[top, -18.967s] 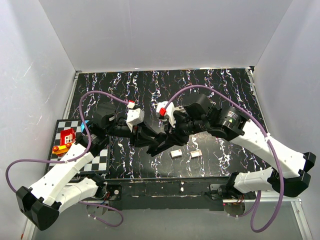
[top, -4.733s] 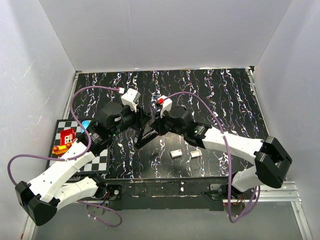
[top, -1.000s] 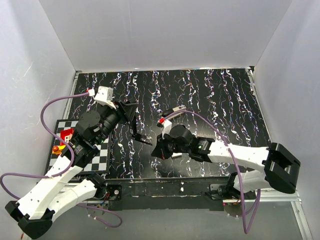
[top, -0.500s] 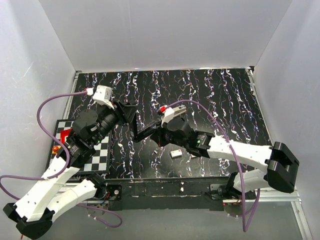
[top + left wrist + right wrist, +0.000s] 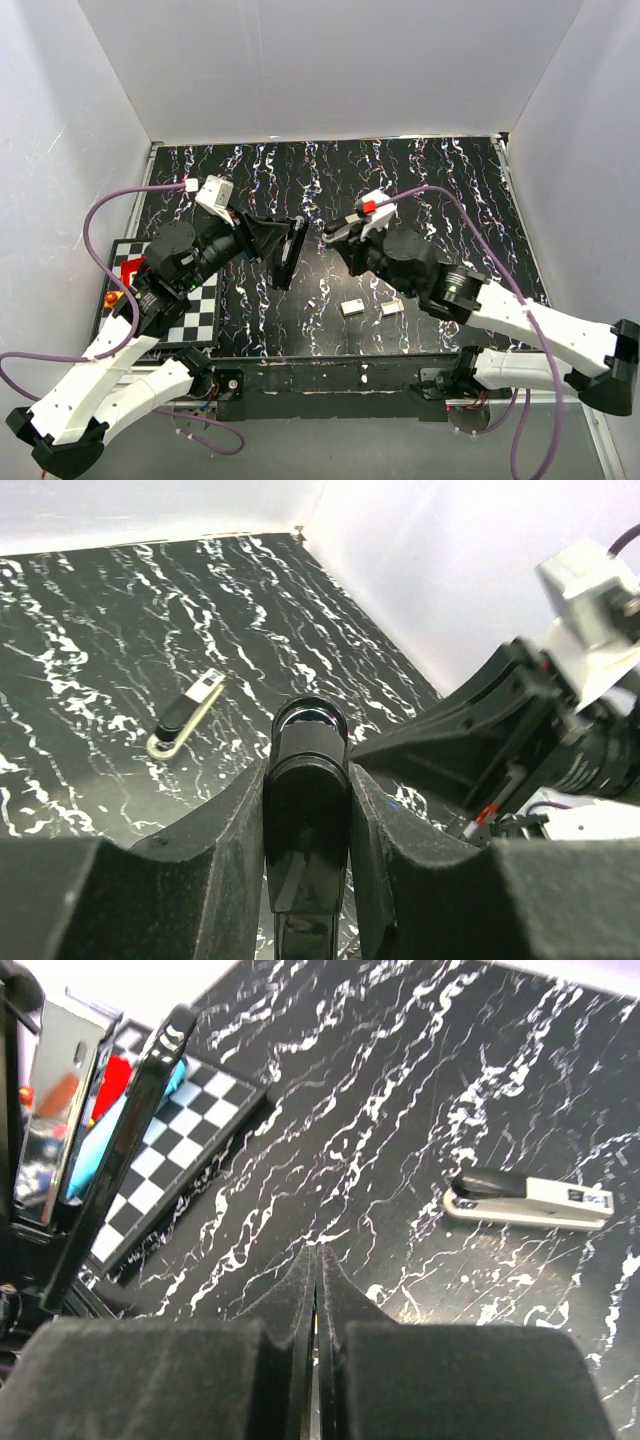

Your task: Unload the staples from the stapler

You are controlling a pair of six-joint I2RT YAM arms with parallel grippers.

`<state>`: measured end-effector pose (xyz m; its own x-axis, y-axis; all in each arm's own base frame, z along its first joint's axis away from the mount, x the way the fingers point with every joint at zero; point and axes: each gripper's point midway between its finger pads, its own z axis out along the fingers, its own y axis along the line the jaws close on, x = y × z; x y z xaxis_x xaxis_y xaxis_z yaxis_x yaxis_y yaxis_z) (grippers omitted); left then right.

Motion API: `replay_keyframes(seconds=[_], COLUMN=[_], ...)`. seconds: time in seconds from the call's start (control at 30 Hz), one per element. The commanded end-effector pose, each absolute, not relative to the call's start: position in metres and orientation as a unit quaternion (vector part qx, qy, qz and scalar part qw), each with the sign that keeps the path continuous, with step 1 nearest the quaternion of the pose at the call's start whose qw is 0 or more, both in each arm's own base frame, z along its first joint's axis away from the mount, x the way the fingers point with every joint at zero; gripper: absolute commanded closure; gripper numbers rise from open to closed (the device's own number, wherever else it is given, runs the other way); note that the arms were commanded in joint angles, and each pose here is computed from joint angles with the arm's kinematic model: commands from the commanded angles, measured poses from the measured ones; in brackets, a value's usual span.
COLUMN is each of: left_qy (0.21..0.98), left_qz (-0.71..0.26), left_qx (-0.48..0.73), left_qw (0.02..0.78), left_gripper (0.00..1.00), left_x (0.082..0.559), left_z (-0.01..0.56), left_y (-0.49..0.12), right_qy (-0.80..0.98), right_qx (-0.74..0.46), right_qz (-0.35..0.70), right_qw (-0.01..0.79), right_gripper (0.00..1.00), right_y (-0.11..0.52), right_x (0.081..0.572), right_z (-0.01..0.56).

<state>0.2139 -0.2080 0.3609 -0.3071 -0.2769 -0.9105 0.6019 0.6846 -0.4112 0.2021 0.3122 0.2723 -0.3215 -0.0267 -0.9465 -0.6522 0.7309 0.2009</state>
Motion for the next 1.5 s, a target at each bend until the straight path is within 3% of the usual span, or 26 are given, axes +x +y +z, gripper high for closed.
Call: replay_keyframes(seconds=[0.0,0.3,0.73,1.47], left_qy=[0.669,0.614,0.481,0.457], left_qz=[-0.439,-0.493,-0.603,-0.624], left_qx=[0.136,0.213,0.368,0.438], left_qw=[0.584,0.579,0.518,0.459], left_gripper=[1.00,1.00,1.00,1.00], left_x=[0.200,0.177,0.104,0.087], left_z=[0.387,0.400,0.426,0.408], left_y=[-0.222,-0.242,-0.263,-0.273], right_qy=[0.731,0.688,0.584,0.548], right_qx=[-0.208,-0.316,-0.436,-0.491], right_qz=[0.281,0.347,0.466,0.512], right_qw=[0.585,0.554,0.502,0.443], right_gripper=[0.99,0.99,0.99,0.99], right_y=[0.282,0.272,0.270,0.298], right_x=[0.202,0.153,0.077,0.056], right_z=[0.316,0.345,0.392,0.406])
